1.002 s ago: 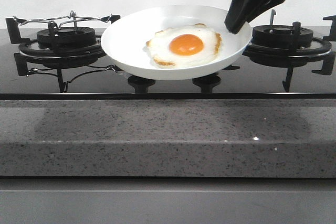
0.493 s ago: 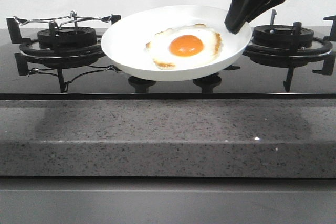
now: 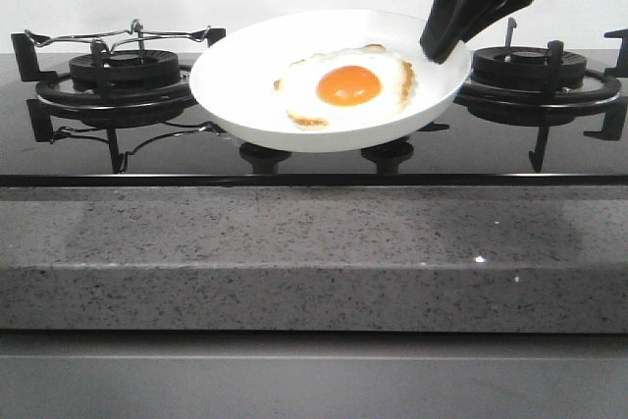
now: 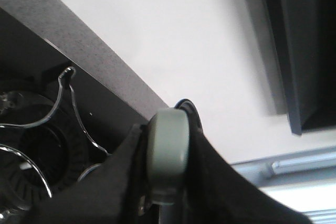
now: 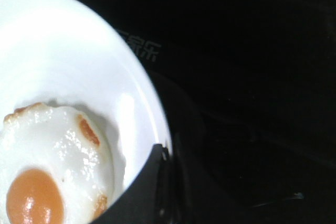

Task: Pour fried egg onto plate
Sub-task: 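Carry the empty pan back onto its burner with the left gripper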

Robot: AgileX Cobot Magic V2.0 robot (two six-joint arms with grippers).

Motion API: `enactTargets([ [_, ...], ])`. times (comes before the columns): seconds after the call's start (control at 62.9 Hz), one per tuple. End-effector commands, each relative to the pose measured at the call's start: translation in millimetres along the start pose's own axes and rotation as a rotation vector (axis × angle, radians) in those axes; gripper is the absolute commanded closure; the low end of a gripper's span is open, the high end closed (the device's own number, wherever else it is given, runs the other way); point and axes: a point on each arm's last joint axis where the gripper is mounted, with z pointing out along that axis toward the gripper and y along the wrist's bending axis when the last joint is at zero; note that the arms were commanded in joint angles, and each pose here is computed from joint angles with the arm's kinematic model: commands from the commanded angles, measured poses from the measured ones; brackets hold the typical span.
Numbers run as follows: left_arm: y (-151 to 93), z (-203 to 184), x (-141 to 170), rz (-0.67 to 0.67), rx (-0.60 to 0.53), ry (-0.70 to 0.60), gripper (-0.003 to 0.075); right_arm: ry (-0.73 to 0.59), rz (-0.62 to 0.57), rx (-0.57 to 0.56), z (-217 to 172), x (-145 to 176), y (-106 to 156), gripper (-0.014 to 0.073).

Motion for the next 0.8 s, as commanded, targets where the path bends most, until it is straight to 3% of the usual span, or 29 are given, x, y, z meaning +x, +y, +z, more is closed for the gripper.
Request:
enactTargets([
  [0.0, -12, -3, -11, -0.074, 0.143, -0.06, 0.074, -0.124, 0.0, -0.027, -25, -13, 9, 0.0701],
  [0.143, 17, 11, -19, -0.177, 0.155, -0.067, 0.0741, -0.124, 0.0, -0.027, -25, -13, 9, 0.0701],
  [0.286, 36, 18, -20, -0.192, 0.106, -0.055, 0.0741, -0.124, 0.0, -0.027, -25, -13, 9, 0.0701],
  [0.429, 43, 18, -21, -0.156, 0.025, -0.07, 0.0741, -0.124, 0.0, -0.027, -25, -13, 9, 0.0701],
  [0.779, 43, 31, -11, -0.114, -0.029, -0.039, 0.0741, -0.124, 0.0, -0.027, -25, -13, 9, 0.0701],
])
